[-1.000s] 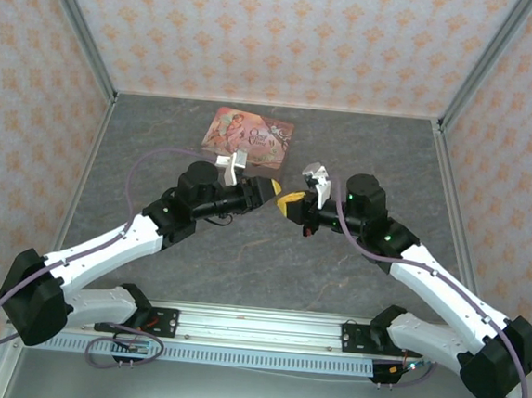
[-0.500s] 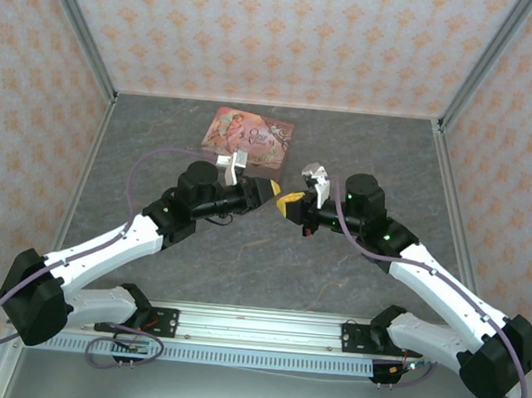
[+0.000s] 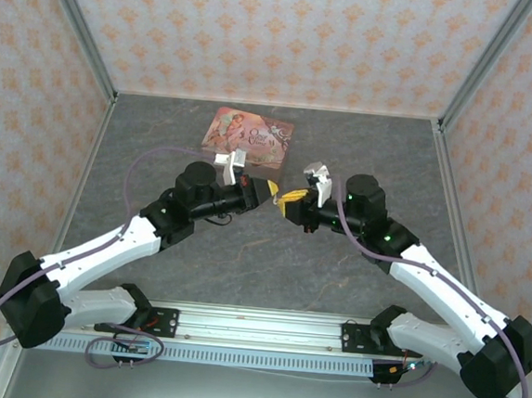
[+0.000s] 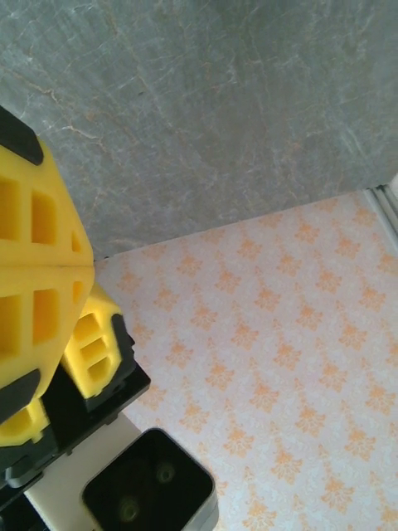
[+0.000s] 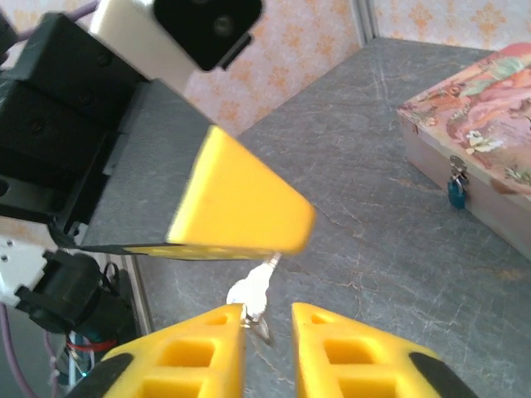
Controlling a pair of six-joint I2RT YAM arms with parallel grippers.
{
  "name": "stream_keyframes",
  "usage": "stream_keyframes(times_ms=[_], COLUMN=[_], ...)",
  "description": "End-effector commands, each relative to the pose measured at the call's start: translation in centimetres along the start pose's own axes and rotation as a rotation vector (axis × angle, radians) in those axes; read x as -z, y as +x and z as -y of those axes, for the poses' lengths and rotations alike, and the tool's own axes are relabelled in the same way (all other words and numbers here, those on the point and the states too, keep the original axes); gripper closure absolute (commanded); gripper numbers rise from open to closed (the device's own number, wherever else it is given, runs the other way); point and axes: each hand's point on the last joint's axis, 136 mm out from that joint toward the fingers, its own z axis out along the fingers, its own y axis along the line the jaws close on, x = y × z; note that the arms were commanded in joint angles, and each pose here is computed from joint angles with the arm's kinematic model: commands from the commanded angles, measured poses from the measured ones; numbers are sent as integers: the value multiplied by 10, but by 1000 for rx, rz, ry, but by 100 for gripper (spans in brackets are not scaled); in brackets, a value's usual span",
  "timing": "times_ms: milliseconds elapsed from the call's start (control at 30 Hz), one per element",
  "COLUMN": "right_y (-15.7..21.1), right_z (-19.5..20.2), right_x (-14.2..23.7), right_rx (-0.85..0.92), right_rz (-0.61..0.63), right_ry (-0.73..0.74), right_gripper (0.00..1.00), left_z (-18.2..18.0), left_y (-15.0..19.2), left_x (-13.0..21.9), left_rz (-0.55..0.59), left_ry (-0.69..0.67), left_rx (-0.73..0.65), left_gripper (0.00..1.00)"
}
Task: Unlock the padlock with the key
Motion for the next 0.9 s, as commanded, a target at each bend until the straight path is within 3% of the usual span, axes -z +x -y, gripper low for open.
stream_keyframes(times_ms=[0, 167, 300, 500, 867], right_y=[-12, -29, -51, -73, -83], right_z=[0, -4, -22, -45, -53], right_x=[13, 26, 31, 25, 8], right_rx=[-7, -79, -171, -306, -336], right_rz=[78, 189, 274, 286, 246], right_ry=[40, 28, -95, -266, -329], right_gripper=[66, 46, 36, 34, 40], left_z=[24, 39, 58, 83, 91], left_y=[-19, -36, -45, -53, -53], left_x=[15, 27, 36, 47, 48], left_rz=[95, 190, 247, 289, 291], left_ry=[23, 46, 104, 170, 190], left_rx=[-100, -173, -228, -285, -291], left_gripper=[100, 100, 100, 100, 100])
